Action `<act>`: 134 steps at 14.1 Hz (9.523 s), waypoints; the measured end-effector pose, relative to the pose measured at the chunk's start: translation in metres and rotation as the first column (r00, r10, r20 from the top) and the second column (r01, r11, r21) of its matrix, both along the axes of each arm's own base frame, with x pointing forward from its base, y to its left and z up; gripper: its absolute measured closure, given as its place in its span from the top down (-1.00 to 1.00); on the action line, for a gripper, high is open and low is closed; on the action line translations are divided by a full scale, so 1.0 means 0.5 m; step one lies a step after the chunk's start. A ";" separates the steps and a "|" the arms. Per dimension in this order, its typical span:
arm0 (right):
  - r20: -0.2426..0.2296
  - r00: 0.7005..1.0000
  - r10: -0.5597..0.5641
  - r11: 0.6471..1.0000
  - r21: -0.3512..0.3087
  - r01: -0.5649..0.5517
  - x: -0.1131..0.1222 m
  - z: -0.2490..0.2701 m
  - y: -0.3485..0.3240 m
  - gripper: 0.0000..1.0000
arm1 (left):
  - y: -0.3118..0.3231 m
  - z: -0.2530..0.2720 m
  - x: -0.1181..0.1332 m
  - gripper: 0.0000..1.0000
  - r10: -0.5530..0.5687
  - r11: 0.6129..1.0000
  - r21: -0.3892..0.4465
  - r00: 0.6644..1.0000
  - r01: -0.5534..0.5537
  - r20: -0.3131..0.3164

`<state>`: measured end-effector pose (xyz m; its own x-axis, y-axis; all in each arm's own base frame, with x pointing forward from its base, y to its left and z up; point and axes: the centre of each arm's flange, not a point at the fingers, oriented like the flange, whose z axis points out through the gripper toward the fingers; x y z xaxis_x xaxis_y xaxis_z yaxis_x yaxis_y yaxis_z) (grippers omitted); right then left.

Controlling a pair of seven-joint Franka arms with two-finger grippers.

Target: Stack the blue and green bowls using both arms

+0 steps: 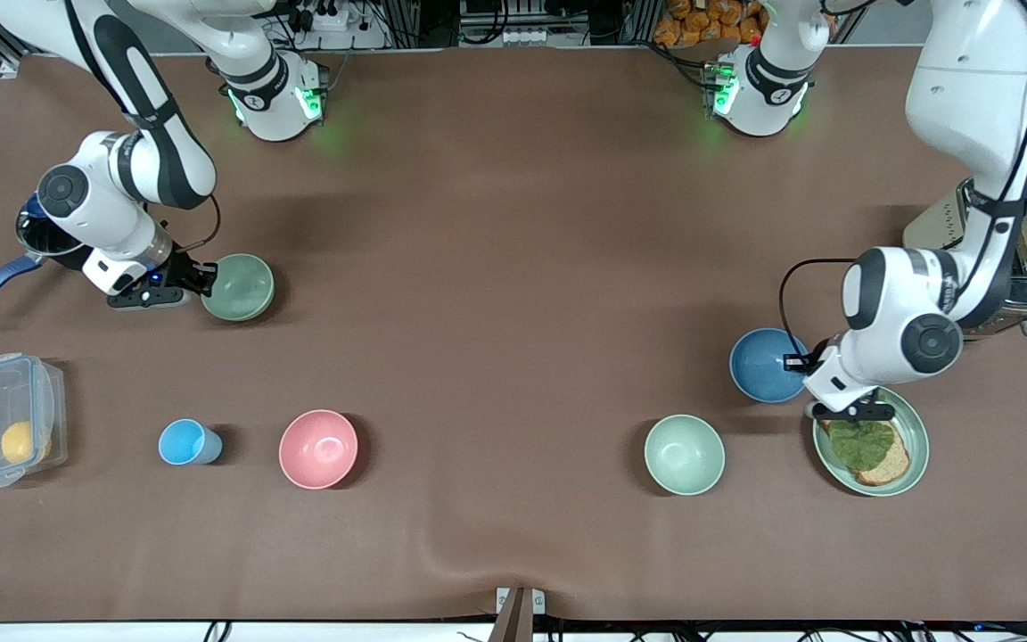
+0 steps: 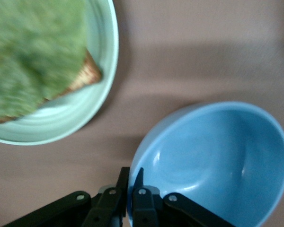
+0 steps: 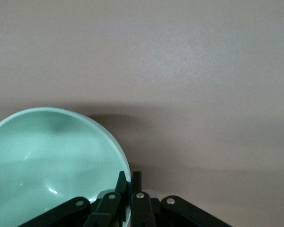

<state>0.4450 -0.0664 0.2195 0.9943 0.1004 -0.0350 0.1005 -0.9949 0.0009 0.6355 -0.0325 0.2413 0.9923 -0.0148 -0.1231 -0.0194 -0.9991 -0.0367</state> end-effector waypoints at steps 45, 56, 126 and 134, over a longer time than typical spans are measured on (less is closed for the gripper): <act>0.002 0.818 -0.576 0.815 0.079 0.574 -0.065 0.041 0.976 0.23 | -0.640 0.147 -0.322 -0.89 0.342 0.889 -0.308 0.938 -0.340 -0.047; -0.194 0.672 -0.715 0.685 -0.003 0.728 0.112 0.076 0.799 1.00 | -0.762 0.050 -0.464 -0.89 0.276 0.896 -0.348 0.960 -0.275 -0.045; -0.124 0.991 -0.060 0.998 0.010 0.062 0.189 0.522 0.113 1.00 | -0.123 0.618 -0.100 1.00 -0.047 0.987 0.150 0.994 0.061 -0.098; -0.057 0.998 0.034 0.999 0.019 -0.033 0.197 0.692 0.076 1.00 | -0.145 0.733 -0.163 1.00 0.024 1.000 0.017 1.000 -0.024 0.004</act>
